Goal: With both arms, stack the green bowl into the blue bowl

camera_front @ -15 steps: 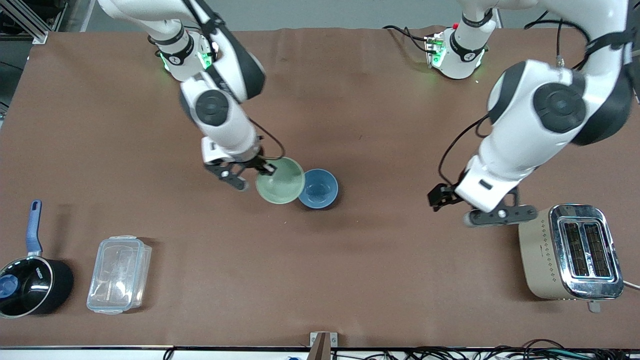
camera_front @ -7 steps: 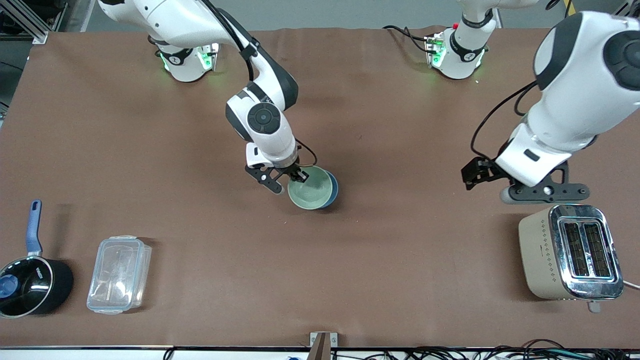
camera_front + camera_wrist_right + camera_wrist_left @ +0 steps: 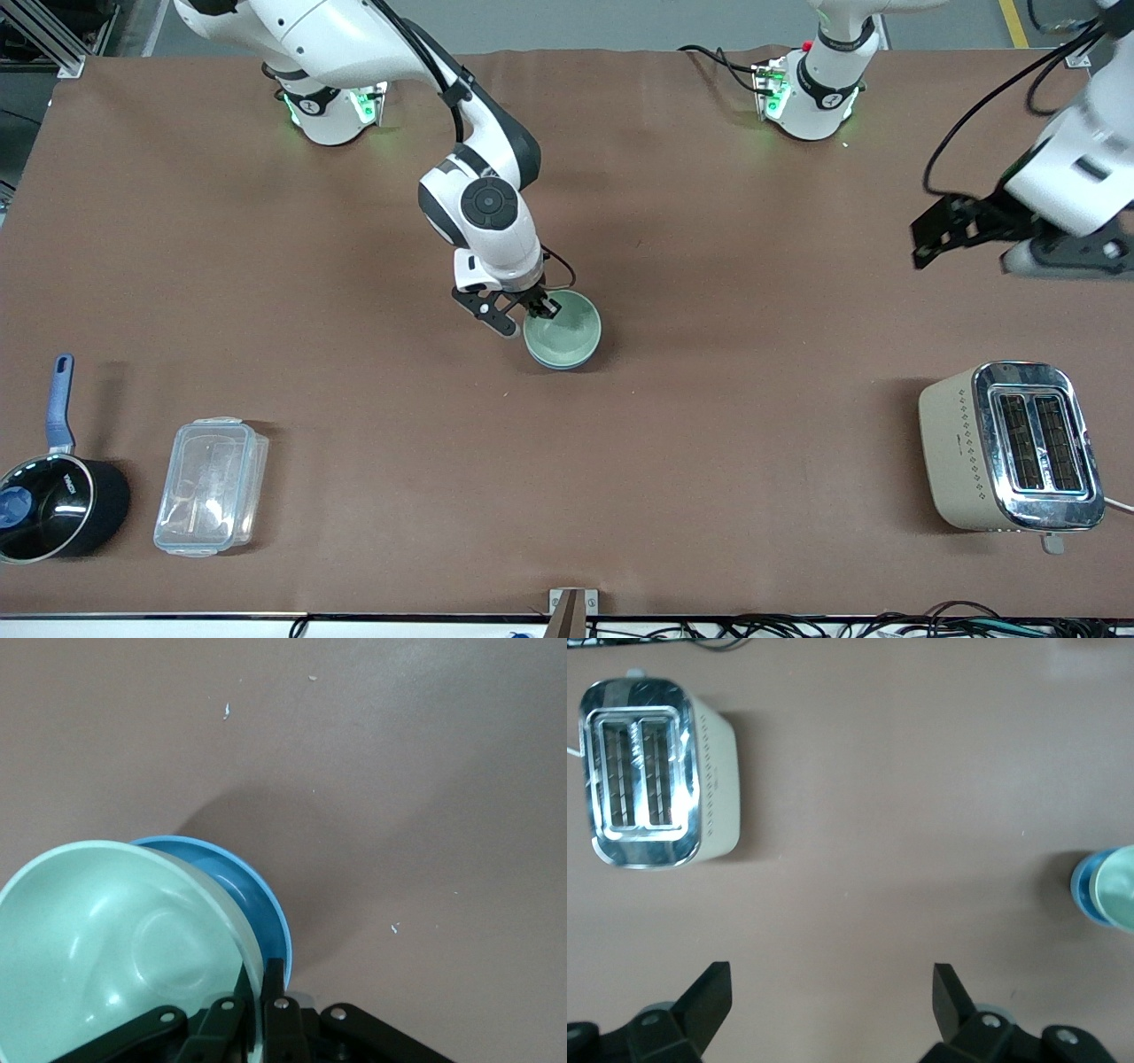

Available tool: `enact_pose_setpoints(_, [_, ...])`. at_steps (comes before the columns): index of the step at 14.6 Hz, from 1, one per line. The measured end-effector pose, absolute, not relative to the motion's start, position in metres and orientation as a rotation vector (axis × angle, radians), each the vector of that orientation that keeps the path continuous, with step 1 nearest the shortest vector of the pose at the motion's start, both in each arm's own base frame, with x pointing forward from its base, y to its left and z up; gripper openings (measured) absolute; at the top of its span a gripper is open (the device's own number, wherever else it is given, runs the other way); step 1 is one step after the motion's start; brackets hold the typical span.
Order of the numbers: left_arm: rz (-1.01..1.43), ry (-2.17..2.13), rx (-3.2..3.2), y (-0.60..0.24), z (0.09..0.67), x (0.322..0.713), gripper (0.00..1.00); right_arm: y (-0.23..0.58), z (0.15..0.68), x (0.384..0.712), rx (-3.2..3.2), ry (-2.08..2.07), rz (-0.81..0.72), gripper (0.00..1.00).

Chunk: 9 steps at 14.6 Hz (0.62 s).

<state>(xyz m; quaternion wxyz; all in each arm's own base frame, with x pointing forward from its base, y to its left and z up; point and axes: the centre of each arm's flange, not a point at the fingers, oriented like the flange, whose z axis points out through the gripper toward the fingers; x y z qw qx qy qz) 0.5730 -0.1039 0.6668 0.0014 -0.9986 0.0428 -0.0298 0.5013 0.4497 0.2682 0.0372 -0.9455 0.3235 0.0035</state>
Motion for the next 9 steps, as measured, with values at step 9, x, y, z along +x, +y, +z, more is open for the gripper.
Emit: enact_pose_setpoints(9, [0.016,0.238,-3.105,-0.079,0.664,0.553,1.00,0.449,0.249,0.502,-2.909,0.996,0.019,0.11])
